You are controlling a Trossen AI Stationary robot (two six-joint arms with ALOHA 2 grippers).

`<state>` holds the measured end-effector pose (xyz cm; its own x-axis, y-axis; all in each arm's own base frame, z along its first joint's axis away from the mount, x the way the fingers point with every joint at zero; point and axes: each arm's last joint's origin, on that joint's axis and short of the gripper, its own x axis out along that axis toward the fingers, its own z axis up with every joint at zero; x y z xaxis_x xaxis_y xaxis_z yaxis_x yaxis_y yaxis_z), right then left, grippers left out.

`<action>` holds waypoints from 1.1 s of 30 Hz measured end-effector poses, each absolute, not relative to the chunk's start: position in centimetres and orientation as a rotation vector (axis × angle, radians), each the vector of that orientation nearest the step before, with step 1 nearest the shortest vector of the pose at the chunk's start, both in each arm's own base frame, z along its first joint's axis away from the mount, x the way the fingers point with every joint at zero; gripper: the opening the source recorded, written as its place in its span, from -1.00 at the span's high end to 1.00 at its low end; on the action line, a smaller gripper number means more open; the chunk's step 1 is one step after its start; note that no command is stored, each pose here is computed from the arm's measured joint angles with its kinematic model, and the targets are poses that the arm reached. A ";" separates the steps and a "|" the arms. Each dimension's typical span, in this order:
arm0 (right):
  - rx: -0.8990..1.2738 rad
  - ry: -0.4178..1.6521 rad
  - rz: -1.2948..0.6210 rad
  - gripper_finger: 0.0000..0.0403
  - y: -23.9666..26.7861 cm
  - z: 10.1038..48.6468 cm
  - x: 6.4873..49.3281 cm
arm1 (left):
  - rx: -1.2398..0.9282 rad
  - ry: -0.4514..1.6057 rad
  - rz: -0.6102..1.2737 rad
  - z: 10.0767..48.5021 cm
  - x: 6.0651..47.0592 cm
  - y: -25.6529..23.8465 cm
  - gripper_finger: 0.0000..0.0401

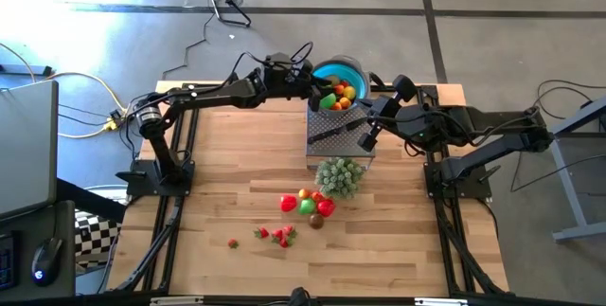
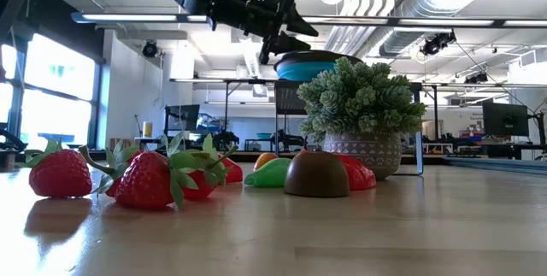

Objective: Pick & Place Fruit
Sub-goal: Put the red apple into the blue strainer bowl

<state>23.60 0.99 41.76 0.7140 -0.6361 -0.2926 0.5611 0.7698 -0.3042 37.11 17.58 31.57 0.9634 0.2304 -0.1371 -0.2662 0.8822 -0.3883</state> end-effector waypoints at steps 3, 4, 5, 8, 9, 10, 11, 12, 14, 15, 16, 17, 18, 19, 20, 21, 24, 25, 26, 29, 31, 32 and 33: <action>-0.199 0.397 -0.668 0.98 1.0 41.8 23.6 | -0.417 0.089 0.259 31.6 37.1 17.6 0.12; -0.199 0.397 -0.668 0.98 1.0 41.8 23.6 | -0.417 0.089 0.260 31.6 37.1 17.6 0.12; -0.199 0.397 -0.668 0.98 1.0 41.8 23.6 | -0.417 0.089 0.260 31.6 37.1 17.6 0.12; -0.199 0.397 -0.668 0.98 1.0 41.8 23.6 | -0.417 0.090 0.262 31.6 37.1 17.6 0.12; -0.199 0.397 -0.668 0.98 1.0 41.8 23.6 | -0.417 0.090 0.262 31.6 37.1 17.6 0.13; -0.199 0.397 -0.668 0.98 1.0 41.8 23.6 | -0.417 0.090 0.262 31.5 37.1 17.6 0.14; -0.199 0.397 -0.668 0.98 1.0 41.8 23.6 | -0.418 0.093 0.263 31.5 37.1 17.6 0.17; -0.199 0.397 -0.668 0.98 1.0 41.8 23.6 | -0.417 0.094 0.263 31.5 37.1 17.6 0.20; -0.199 0.397 -0.668 0.98 1.0 41.8 23.6 | -0.413 0.094 0.263 31.5 37.1 17.6 0.29; -0.199 0.397 -0.668 0.98 1.0 41.8 23.6 | -0.412 0.094 0.263 31.5 37.1 17.6 0.34; -0.199 0.397 -0.668 0.98 1.0 41.8 23.6 | -0.411 0.094 0.263 31.5 37.1 17.6 0.40; -0.199 0.397 -0.667 0.98 1.0 41.8 23.6 | -0.411 0.094 0.263 31.5 37.1 17.6 0.45; -0.199 0.397 -0.668 0.98 1.0 41.8 23.6 | -0.411 0.094 0.263 31.5 37.1 17.6 0.50; -0.199 0.397 -0.668 0.98 1.0 41.8 23.6 | -0.411 0.094 0.263 31.5 37.1 17.6 0.54; -0.199 0.397 -0.668 0.98 1.0 41.8 23.6 | -0.410 0.093 0.262 31.5 37.1 17.6 0.58; -0.199 0.397 -0.668 0.98 1.0 41.8 23.6 | -0.410 0.091 0.262 31.6 37.1 17.6 0.62; -0.199 0.397 -0.668 0.98 1.0 41.8 23.6 | -0.408 0.086 0.261 31.6 37.1 17.6 0.68; -0.199 0.397 -0.668 0.98 1.0 41.8 23.6 | -0.408 0.086 0.262 31.6 37.1 17.6 0.69; -0.199 0.397 -0.668 0.98 1.0 41.8 23.6 | -0.408 0.086 0.262 31.6 37.1 17.6 0.70; -0.199 0.397 -0.668 0.98 1.0 41.8 23.6 | -0.414 0.086 0.262 31.6 37.1 17.6 0.70; -0.199 0.397 -0.668 0.98 1.0 41.8 23.6 | -0.419 0.086 0.259 31.6 37.1 17.6 0.70; -0.199 0.397 -0.668 0.98 1.0 41.8 23.6 | -0.420 0.088 0.251 31.6 37.1 17.6 0.70; -0.199 0.397 -0.668 0.98 1.0 41.8 23.6 | -0.421 0.089 0.239 31.6 37.1 17.5 0.70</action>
<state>23.61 0.99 41.76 0.7142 -0.6358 -0.2926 0.5612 0.7700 -0.3034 37.11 17.52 31.61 0.9681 0.2112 -0.1350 -0.2480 0.8850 -0.3941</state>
